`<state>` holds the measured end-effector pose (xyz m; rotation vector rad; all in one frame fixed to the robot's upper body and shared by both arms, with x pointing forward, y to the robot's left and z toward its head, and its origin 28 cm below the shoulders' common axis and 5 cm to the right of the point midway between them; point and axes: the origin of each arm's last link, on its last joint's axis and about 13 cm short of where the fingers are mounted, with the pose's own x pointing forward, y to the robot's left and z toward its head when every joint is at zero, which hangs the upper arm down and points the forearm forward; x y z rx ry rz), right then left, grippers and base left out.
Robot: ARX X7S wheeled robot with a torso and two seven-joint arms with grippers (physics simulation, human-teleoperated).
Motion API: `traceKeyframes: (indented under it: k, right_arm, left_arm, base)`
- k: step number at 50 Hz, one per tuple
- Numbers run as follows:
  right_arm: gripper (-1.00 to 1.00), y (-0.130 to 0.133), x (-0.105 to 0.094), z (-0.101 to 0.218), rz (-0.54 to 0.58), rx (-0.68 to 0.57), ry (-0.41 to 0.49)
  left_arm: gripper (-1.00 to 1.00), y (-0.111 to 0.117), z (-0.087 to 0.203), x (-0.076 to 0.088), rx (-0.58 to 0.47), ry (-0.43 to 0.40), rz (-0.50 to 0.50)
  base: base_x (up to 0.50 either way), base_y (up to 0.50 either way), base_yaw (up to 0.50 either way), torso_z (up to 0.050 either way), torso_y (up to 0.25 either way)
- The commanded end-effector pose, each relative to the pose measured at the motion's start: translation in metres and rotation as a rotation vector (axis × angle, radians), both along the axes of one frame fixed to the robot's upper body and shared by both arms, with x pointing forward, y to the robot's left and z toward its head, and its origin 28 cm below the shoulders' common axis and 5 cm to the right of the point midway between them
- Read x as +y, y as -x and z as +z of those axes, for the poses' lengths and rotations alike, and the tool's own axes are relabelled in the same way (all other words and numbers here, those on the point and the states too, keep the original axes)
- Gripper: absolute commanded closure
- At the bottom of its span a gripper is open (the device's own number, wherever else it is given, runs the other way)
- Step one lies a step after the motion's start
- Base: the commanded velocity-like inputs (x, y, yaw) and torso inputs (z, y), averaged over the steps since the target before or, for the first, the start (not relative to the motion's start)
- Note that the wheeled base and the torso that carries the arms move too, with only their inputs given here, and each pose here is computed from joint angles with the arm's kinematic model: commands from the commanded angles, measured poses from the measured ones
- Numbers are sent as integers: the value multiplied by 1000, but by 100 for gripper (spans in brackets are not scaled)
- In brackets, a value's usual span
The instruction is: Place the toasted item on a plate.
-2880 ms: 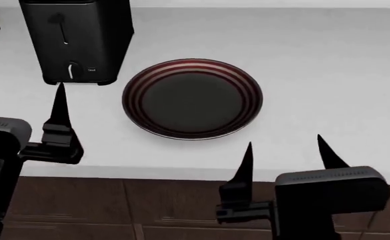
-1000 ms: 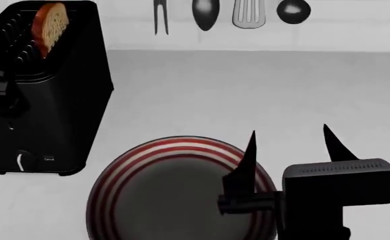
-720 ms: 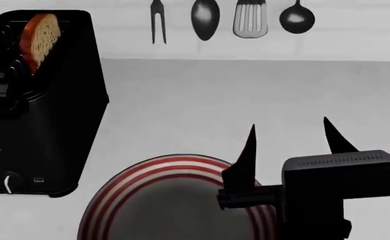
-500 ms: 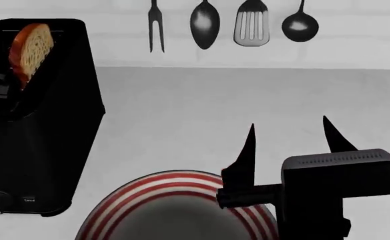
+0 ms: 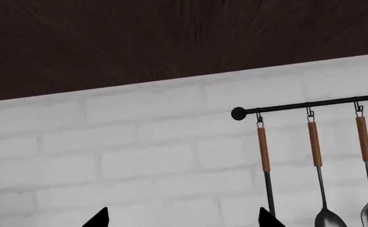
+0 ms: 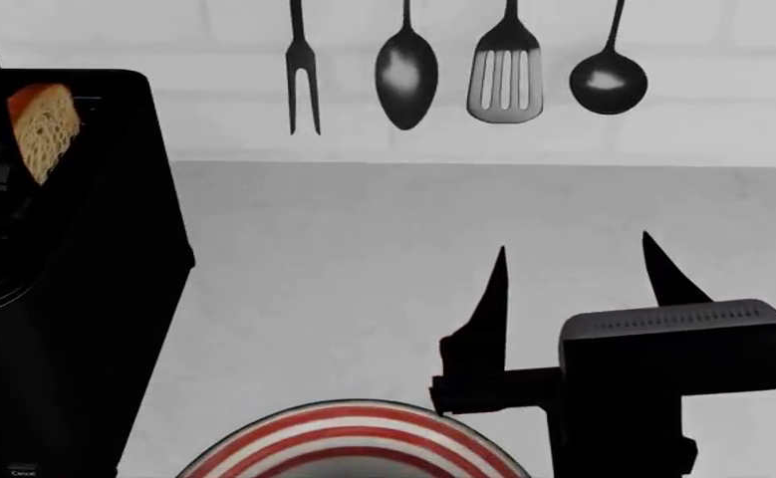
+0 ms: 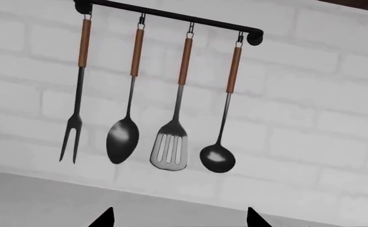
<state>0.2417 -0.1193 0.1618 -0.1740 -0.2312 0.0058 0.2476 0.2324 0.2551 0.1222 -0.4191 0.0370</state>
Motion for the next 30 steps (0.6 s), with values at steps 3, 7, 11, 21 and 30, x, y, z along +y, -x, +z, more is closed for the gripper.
traceKeyframes:
  k: [3, 7, 11, 21, 30]
  right_arm:
    - [-100, 0, 0, -3, -5, -5, -8]
    - [-100, 2, 0, -3, -3, -9, -10]
    - [-100, 3, 0, -5, -5, -5, -13]
    - [-100, 1, 0, -5, 2, -13, -15]
    - [-100, 2, 0, -7, 3, -16, -19]
  left_arm:
    - [-100, 0, 7, 1, 17, 31, -19]
    - [-100, -8, 15, 6, 53, 50, -35]
    - [-100, -7, 22, 11, 137, 52, -65]
    - [-100, 0, 43, 13, 327, 78, -140]
    - [-100, 6, 53, 15, 419, 21, -141]
  base:
    - [0, 0, 0, 0, 0]
    - [0, 0, 0, 0, 0]
    - [0, 0, 0, 0, 0]
    - [0, 0, 0, 0, 0]
    - [0, 0, 0, 0, 0]
